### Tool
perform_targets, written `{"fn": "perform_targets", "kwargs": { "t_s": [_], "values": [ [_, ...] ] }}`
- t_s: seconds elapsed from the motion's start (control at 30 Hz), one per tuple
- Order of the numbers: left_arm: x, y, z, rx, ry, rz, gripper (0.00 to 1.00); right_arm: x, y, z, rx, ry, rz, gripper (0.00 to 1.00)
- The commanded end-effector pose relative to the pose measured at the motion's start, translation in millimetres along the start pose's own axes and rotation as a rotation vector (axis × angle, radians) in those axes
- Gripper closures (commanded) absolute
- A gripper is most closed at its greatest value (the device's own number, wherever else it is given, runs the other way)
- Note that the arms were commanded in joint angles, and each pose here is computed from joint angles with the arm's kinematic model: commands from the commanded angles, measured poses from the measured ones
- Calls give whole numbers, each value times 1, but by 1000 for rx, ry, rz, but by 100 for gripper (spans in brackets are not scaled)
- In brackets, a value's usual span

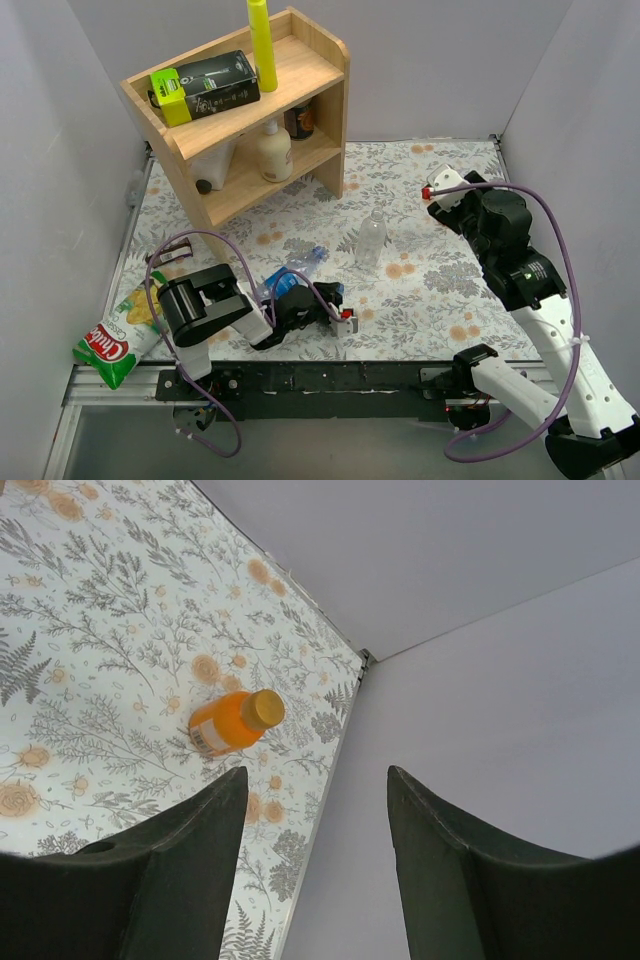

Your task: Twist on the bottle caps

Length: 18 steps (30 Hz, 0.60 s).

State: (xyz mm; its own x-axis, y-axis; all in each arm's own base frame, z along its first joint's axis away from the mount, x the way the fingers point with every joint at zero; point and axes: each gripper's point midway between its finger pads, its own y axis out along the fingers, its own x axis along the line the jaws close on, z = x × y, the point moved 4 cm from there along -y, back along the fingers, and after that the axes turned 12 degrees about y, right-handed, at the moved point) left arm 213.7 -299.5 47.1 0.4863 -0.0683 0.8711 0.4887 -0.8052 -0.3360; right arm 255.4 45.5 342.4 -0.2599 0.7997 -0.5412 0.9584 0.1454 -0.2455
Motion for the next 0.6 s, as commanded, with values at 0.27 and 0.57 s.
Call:
{"fn": "perform_targets", "kwargs": {
  "t_s": [0.27, 0.57],
  "values": [
    [-12, -2, -1, 21, -26, 50, 60, -5, -4, 0, -34, 46, 18, 36],
    [-28, -12, -10, 17, -145, 160, 38, -2, -3, 2, -37, 53, 13, 36]
  ]
}}
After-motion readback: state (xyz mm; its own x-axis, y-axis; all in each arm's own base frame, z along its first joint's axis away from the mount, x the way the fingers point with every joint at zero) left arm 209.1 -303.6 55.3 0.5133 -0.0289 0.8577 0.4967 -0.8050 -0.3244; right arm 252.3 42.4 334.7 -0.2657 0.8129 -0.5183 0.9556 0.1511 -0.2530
